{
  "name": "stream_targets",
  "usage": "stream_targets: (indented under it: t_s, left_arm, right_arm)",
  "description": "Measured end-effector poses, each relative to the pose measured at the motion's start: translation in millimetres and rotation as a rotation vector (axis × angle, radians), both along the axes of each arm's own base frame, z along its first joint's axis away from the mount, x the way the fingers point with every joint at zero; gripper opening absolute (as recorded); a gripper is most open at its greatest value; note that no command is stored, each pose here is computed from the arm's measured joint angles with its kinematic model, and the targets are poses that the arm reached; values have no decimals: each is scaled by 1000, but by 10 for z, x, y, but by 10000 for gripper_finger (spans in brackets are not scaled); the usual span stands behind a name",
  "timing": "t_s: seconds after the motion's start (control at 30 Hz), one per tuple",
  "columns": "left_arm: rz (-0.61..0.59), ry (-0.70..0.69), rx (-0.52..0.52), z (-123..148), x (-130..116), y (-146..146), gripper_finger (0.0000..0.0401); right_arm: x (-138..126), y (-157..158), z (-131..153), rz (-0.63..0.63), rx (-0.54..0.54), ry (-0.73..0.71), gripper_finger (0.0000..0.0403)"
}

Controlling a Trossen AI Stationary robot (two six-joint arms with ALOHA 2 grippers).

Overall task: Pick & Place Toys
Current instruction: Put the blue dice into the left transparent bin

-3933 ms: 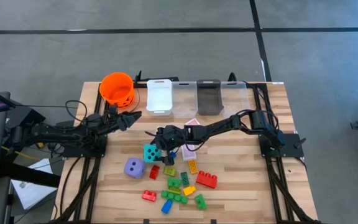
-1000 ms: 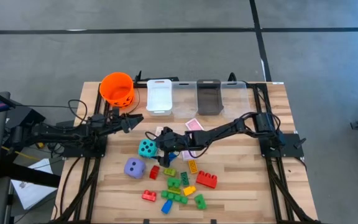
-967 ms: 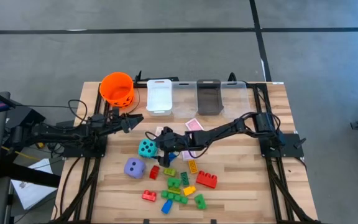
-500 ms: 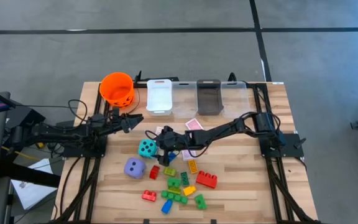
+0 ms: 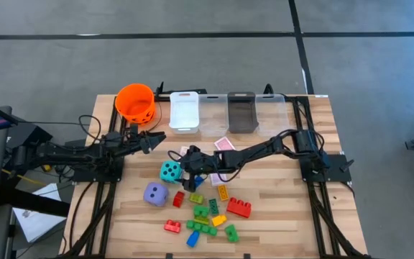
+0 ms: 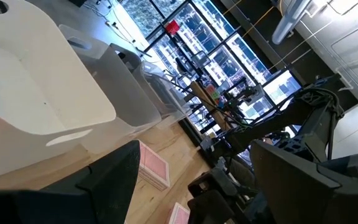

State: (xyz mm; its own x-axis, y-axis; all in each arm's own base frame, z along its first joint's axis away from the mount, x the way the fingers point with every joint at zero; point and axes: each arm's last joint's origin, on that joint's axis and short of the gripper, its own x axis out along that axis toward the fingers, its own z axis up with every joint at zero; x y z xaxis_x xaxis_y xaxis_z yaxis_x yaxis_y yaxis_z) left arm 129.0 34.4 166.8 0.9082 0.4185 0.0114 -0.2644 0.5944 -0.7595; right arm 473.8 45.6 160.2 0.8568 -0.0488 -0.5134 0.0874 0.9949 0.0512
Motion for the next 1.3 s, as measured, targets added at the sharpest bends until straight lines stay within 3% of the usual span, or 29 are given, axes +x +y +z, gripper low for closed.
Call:
stream_targets:
  t_s: [0.63,0.77,1.07,1.3]
  left_arm:
    - [-4,0,0,-1,0,-1,298]
    - [-4,0,0,0,0,-1,298]
    - [-8,0,-4,-2,1,-2,298]
    - [-8,1,-4,-4,1,-3,298]
  right_arm:
    - [11,-33,-4,-12,6,-9,400]
    - [118,-21,-179,12,30,30,400]
    - [434,86,-136,46,30,96,400]
    - [468,84,-130,28,47,92,400]
